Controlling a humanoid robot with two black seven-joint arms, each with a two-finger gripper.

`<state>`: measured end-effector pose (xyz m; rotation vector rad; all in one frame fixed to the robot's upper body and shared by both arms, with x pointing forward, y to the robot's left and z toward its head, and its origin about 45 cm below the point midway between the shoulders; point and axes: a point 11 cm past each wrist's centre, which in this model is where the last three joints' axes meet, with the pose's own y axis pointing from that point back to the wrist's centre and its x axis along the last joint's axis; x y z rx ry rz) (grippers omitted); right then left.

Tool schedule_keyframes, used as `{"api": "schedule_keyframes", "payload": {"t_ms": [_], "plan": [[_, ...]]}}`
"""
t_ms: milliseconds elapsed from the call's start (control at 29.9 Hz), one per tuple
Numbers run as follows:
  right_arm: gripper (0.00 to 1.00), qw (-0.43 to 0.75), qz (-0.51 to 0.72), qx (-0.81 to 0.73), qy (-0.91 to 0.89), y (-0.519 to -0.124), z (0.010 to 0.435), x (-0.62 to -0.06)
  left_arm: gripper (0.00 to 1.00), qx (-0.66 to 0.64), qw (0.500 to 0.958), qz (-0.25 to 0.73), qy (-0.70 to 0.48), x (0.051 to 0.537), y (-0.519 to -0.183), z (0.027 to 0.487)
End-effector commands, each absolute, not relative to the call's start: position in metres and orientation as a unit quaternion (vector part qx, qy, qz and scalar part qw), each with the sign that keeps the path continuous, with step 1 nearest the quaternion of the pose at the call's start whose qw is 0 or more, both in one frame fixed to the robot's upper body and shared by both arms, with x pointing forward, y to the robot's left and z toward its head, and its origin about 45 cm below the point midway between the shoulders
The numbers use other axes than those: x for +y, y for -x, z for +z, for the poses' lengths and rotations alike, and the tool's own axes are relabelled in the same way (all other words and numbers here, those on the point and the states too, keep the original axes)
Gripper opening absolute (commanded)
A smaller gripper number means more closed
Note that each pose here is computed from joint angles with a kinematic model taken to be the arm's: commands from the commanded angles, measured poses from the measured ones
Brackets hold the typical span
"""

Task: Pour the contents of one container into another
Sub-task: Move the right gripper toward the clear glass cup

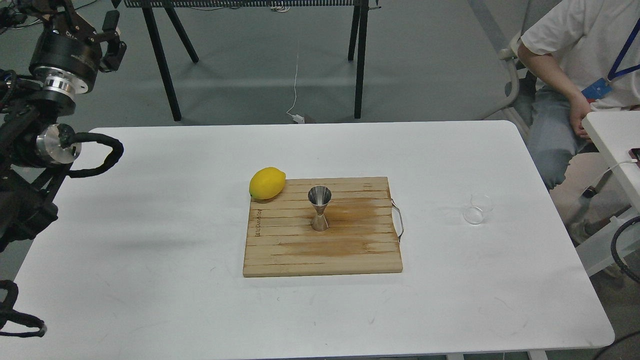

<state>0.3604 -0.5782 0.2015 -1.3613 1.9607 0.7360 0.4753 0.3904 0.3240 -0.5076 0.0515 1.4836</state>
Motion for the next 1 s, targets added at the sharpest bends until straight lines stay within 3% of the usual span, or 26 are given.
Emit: {"api": "schedule_keyframes", "payload": {"t_ms": [0,502,970], "plan": [[1.0,0.332,0.326,0.702,0.539,-0.35,0.183,-0.549,1.0,0.106,0.697,0.654,0.274,0.393,-0.477,0.3],[1.0,0.37,0.493,0.584,0.527,-0.28,0.079,-0.395,1.0,0.168,0.695,0.63,0.304,0.374,-0.479,0.269],[0.99,0.369,0.531,0.579,0.496,-0.265,0.048,-0.368,1.0,0.167,0.693,0.633,0.301,0.378,-0.476,0.265]]}}
